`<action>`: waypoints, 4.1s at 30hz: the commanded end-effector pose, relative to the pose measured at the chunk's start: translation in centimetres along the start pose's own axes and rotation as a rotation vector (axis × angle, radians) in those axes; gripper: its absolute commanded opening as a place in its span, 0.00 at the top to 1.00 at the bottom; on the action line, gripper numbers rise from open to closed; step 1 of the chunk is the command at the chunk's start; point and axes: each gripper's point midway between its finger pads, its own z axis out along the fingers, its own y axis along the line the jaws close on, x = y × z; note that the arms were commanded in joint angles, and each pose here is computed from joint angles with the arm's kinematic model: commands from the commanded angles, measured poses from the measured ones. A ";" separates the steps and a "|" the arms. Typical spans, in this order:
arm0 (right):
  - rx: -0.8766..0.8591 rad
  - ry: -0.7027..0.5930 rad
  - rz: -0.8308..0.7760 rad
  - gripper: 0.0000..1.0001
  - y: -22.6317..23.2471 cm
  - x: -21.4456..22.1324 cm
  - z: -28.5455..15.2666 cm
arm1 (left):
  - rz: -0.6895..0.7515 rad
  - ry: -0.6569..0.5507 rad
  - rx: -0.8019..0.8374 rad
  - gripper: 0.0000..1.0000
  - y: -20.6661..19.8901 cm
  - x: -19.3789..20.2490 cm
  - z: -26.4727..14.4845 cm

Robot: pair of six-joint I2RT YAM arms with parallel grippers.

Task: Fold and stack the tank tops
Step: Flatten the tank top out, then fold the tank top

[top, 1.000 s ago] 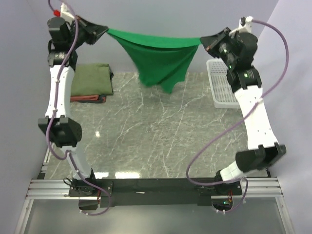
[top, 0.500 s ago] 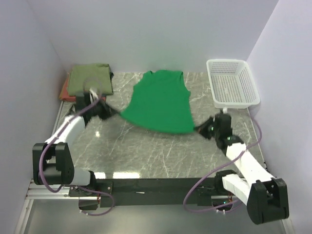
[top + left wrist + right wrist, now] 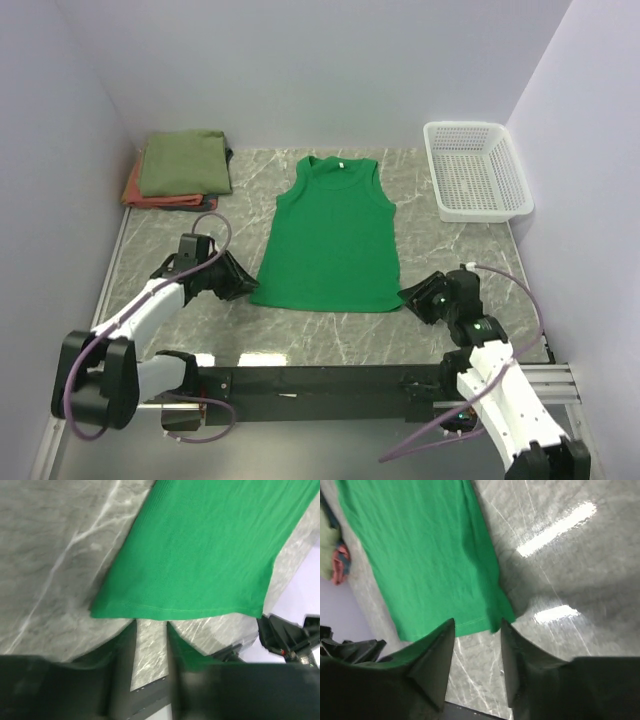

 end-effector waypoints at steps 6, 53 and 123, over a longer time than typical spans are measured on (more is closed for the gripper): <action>-0.023 -0.093 -0.116 0.41 2.2 -2.1 -2.9 | 0.051 -0.255 -0.109 0.41 -0.9 -4.1 -4.2; 0.149 0.139 -1.041 0.55 22.0 28.7 14.6 | 0.285 -0.279 -0.059 0.58 -13.1 -25.5 3.3; -0.372 0.673 -0.627 1.00 18.4 27.2 -0.9 | 0.170 -0.421 -0.391 1.00 -9.6 -21.0 6.4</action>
